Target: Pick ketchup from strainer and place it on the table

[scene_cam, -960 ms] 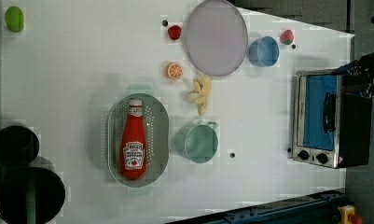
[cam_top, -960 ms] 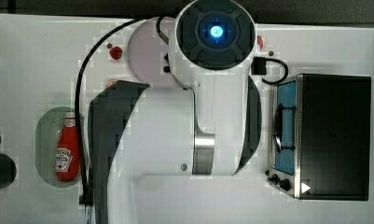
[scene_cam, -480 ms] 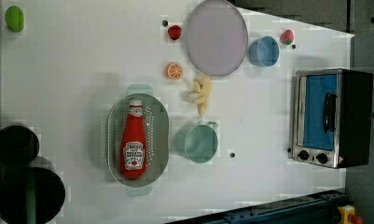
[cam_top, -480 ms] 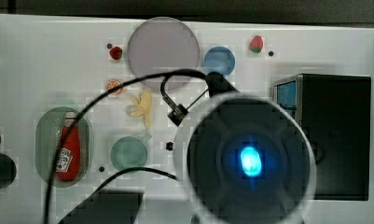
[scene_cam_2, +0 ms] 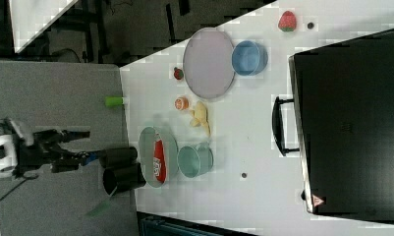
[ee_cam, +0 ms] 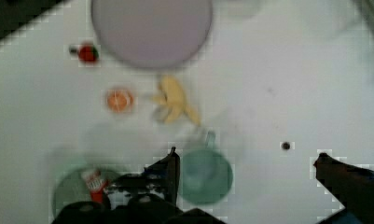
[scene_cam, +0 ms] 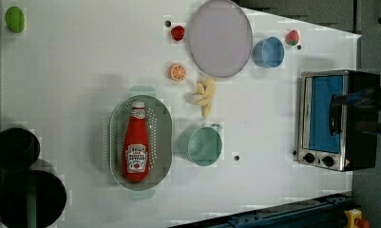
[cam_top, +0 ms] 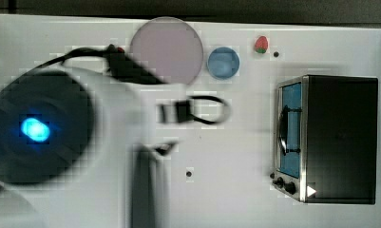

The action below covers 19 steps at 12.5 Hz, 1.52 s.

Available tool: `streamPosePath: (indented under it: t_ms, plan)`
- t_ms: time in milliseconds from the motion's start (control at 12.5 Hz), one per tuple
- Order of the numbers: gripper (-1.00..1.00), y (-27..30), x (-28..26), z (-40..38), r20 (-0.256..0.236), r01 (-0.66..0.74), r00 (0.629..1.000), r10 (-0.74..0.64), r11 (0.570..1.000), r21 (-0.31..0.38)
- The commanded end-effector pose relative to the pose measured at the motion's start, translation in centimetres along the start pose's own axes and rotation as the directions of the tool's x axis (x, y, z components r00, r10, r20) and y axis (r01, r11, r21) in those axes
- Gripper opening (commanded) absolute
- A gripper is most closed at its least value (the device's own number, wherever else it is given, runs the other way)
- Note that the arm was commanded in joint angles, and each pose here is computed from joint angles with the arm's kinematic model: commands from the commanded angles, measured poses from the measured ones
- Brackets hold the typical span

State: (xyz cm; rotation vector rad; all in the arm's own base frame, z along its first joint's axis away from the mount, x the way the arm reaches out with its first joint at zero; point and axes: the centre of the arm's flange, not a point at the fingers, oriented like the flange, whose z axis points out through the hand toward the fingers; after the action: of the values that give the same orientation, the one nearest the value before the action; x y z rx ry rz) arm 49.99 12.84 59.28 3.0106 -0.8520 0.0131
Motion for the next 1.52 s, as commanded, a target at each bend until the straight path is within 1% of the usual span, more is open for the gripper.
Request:
streamPosePath:
  t_ms: [80,240,480,640,720,880,1040,1200,1280,1360,1520]
  plan:
    - [1.0,-5.6,-5.2,3.7,0.054,0.107,0.993,-0.104,0.993,-0.051]
    - [1.0,-8.9,-8.7,5.4,0.076,0.198,0.978,-0.193,0.978,-0.061]
    - [1.0,-12.7,-14.1,8.7,0.118,0.327,0.941,-0.317,0.943,-0.07]
    - [1.0,-14.7,-17.2,11.8,0.127,0.392,0.915,-0.383,0.919,-0.049]
    - [1.0,-15.4,-18.4,13.5,0.123,0.414,0.905,-0.408,0.91,-0.028]
    - [1.0,-16.3,-20.2,17.1,0.098,0.443,0.891,-0.443,0.896,0.024]
    - [1.0,-16.5,-21.4,21.0,0.059,0.474,0.877,-0.477,0.879,0.058]
    - [1.0,-16.0,-22.0,24.7,0.017,0.51,0.859,-0.512,0.857,0.072]
    - [1.0,-15.8,-22.2,26.4,0.01,0.509,0.859,-0.512,0.856,0.09]
    - [1.0,-15.6,-22.4,28.0,0.017,0.501,0.863,-0.505,0.858,0.11]
    - [1.0,-15.5,-23.0,31.1,0.047,0.484,0.868,-0.495,0.863,0.145]
